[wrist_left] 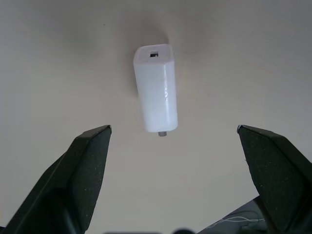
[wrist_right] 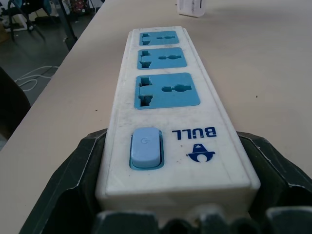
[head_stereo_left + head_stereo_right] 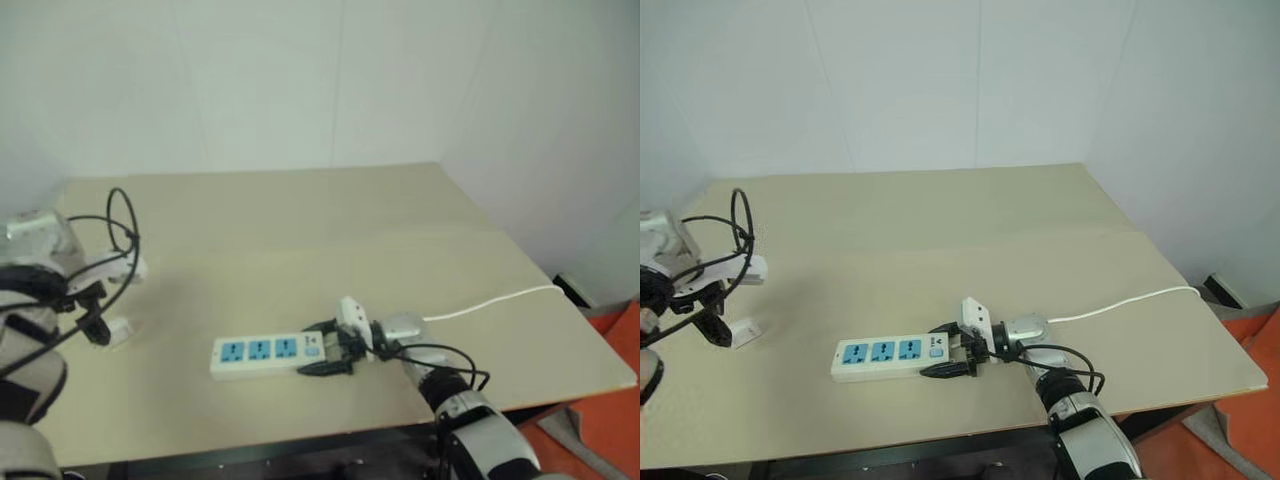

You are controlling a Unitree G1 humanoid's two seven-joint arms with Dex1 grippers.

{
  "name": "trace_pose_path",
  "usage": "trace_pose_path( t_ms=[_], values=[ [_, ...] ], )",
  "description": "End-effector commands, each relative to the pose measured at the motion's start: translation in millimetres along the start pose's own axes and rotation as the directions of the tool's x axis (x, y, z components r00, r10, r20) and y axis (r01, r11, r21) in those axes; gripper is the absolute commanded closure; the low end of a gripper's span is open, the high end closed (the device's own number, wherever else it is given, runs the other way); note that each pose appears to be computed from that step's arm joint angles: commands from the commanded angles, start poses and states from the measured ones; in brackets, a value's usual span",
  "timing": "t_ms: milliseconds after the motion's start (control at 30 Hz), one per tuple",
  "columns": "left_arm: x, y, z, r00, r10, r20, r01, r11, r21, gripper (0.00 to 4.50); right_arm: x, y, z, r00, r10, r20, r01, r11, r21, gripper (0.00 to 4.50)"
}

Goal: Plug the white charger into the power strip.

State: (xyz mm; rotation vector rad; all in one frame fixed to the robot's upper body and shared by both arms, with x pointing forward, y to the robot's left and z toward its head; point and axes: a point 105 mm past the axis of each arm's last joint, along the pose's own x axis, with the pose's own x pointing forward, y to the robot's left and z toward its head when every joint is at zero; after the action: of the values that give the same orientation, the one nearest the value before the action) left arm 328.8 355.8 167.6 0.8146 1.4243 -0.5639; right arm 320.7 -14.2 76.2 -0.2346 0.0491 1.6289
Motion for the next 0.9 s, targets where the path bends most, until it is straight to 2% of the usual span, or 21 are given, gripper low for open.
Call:
trace_pose_path(
  t_ms=[33,600,900],
  values=[
    [1,5,-1,1.000,0.028,0.004,-0.028,0.999,-0.016,0.00,5,8,-8,1.000,0.016,-0.004,-0.016,0.999,0.043,1.08],
    [41,7,5,0.997,0.076,0.006,-0.076,0.997,-0.020,0.00,1,19,-12,1.000,-0.012,-0.004,0.013,0.998,0.062,1.08],
    [38,10,14,0.991,0.105,0.078,-0.101,0.993,-0.057,0.00,-1,19,-12,1.000,-0.007,-0.014,0.008,0.998,0.064,1.08]
  ],
)
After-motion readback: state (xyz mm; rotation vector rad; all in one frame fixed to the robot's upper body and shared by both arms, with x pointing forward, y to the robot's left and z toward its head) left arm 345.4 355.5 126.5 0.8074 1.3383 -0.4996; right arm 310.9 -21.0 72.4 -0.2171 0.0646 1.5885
